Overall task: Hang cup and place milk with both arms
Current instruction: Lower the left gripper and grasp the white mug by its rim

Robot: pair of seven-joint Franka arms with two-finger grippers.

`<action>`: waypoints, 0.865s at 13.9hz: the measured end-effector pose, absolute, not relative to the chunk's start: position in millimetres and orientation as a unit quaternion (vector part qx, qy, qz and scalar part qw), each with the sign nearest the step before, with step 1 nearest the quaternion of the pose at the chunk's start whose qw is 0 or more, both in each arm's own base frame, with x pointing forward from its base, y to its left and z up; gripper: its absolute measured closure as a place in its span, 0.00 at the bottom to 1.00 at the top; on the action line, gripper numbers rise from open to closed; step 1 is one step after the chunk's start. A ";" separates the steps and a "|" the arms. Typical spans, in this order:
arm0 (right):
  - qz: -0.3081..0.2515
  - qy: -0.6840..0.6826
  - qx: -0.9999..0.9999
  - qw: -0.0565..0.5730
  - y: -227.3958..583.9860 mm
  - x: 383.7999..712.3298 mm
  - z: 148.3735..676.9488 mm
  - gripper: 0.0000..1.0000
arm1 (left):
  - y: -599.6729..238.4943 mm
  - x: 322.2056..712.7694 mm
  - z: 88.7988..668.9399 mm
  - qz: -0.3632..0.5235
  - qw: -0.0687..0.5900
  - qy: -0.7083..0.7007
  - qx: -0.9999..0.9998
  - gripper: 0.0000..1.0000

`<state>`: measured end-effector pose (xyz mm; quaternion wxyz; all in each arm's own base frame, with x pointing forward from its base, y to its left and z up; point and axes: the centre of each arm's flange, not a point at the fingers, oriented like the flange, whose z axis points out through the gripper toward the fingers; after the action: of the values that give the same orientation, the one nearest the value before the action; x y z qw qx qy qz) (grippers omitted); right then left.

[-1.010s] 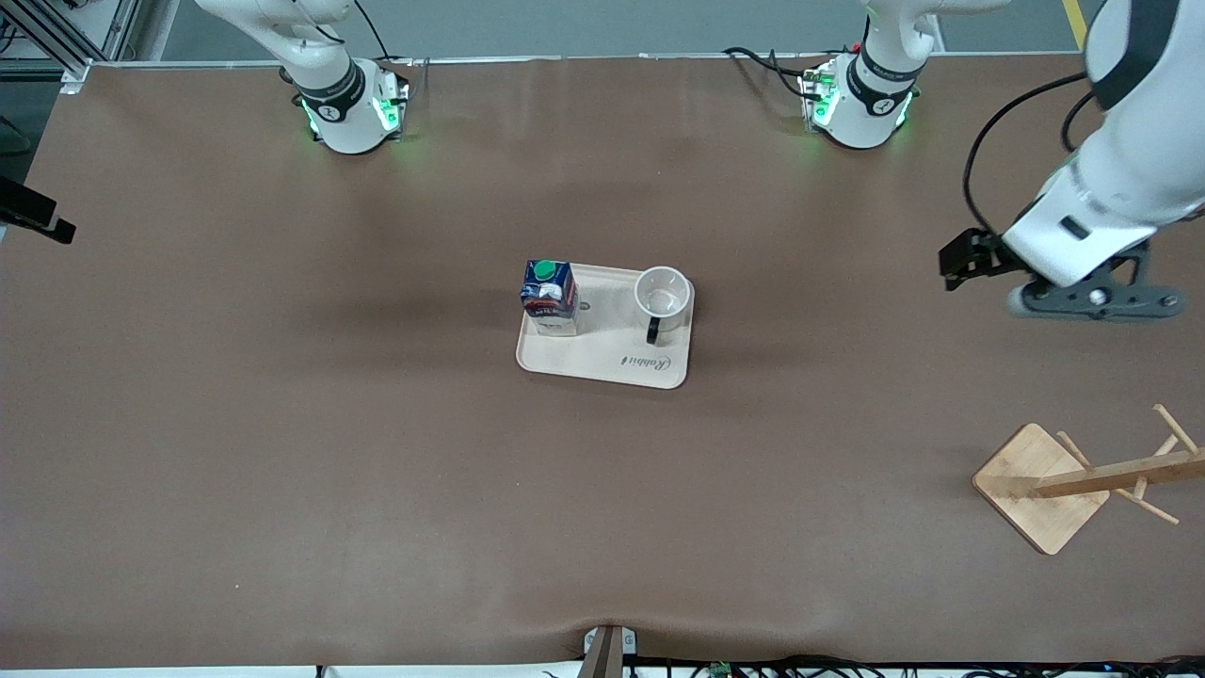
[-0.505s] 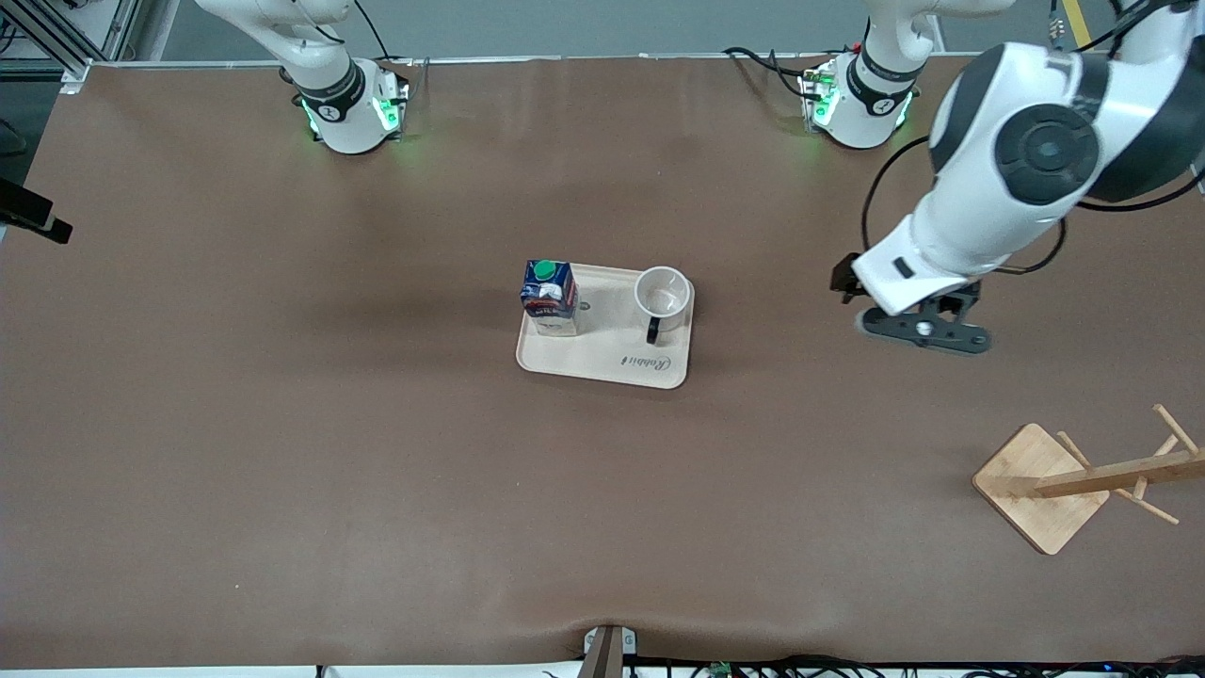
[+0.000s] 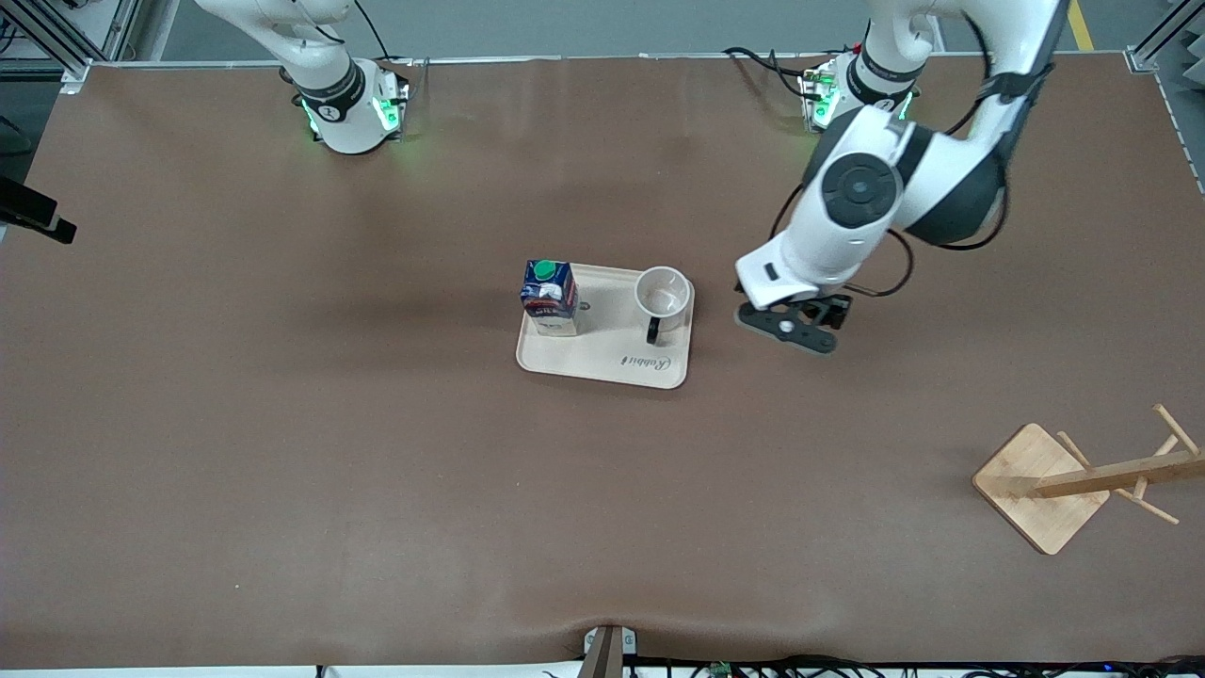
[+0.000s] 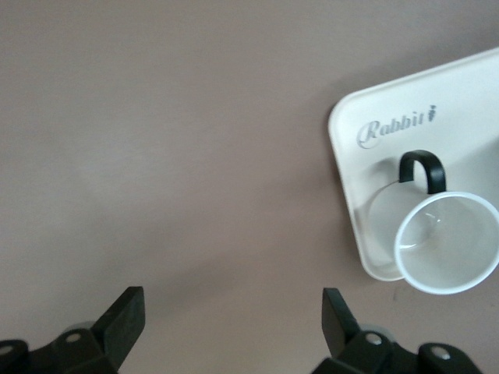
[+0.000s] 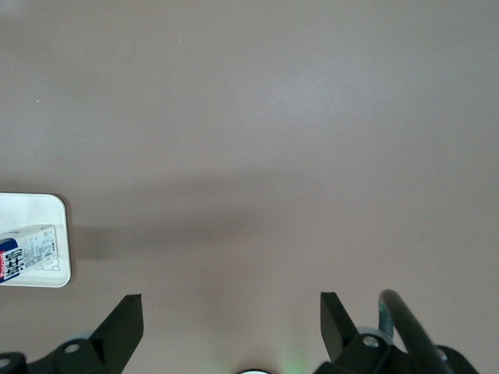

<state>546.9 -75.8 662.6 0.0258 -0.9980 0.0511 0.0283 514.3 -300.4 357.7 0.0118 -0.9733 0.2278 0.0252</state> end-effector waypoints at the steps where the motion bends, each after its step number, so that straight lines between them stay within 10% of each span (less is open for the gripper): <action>1: 0.029 0.051 -0.998 0.026 -75.8 547.2 662.0 0.00 | -311.5 507.4 344.0 0.027 0.010 0.237 -0.971 0.00; 12: 0.067 0.040 -0.997 0.030 -64.3 576.2 608.6 0.00 | -413.0 461.6 253.4 0.041 -0.020 0.230 -0.972 0.32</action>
<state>576.2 -64.3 608.6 0.0302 -0.9965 0.0399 0.0669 461.6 -413.0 253.4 -0.0204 -0.9722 0.2296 0.0412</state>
